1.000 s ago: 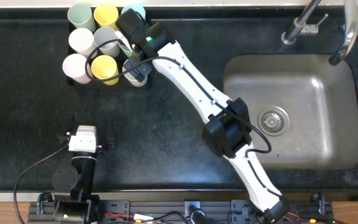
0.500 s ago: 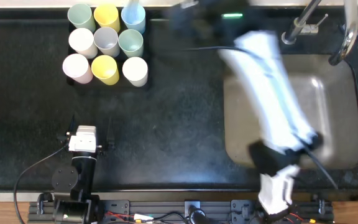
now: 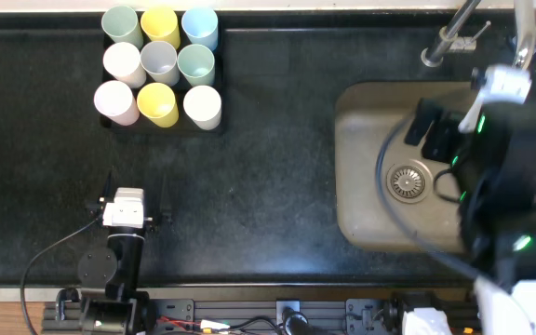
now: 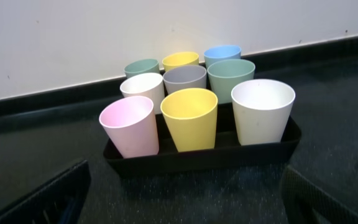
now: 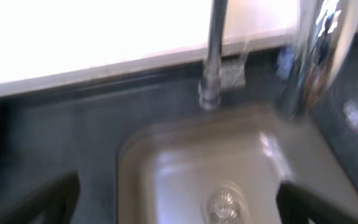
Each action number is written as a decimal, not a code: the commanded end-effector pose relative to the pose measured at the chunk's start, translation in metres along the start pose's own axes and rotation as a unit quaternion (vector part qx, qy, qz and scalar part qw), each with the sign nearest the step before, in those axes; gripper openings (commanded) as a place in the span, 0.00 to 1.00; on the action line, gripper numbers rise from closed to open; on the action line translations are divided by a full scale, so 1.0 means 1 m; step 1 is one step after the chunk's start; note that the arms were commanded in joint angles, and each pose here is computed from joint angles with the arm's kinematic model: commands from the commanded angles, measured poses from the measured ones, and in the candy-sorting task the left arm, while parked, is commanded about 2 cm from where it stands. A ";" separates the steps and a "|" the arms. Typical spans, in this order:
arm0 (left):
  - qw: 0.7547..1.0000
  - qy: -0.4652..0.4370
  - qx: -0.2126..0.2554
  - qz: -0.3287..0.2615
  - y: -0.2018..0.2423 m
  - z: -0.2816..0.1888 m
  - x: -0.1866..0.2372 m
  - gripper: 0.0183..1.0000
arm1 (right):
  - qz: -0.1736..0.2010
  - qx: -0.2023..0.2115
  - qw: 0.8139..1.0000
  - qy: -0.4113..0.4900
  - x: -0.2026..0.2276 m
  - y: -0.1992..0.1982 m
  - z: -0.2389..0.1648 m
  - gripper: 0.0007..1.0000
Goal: Store Cups
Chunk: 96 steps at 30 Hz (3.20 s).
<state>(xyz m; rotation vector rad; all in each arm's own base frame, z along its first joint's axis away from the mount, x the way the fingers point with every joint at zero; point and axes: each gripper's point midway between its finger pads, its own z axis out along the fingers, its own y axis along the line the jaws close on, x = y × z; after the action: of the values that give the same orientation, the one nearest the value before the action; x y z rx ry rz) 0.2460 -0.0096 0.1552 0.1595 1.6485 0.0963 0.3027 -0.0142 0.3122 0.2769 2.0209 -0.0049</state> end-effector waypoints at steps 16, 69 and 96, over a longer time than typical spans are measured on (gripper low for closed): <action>1.000 -0.003 -0.001 0.005 0.000 0.000 -0.001 1.00 | 0.043 -0.039 0.974 -0.221 0.140 -0.030 0.026 1.00; 1.000 -0.003 -0.001 0.005 0.000 0.000 -0.001 1.00 | 0.032 -0.083 0.972 -0.219 0.148 -0.020 0.012 1.00; 1.000 -0.004 0.001 0.005 -0.001 0.000 -0.002 1.00 | 0.032 -0.084 0.972 -0.219 0.148 -0.020 0.012 1.00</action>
<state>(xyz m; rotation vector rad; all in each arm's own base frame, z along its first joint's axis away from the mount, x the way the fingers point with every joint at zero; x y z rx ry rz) 0.2459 -0.0096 0.1555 0.1593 1.6469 0.0963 0.2463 -0.0063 0.1771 0.2145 1.5616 0.1348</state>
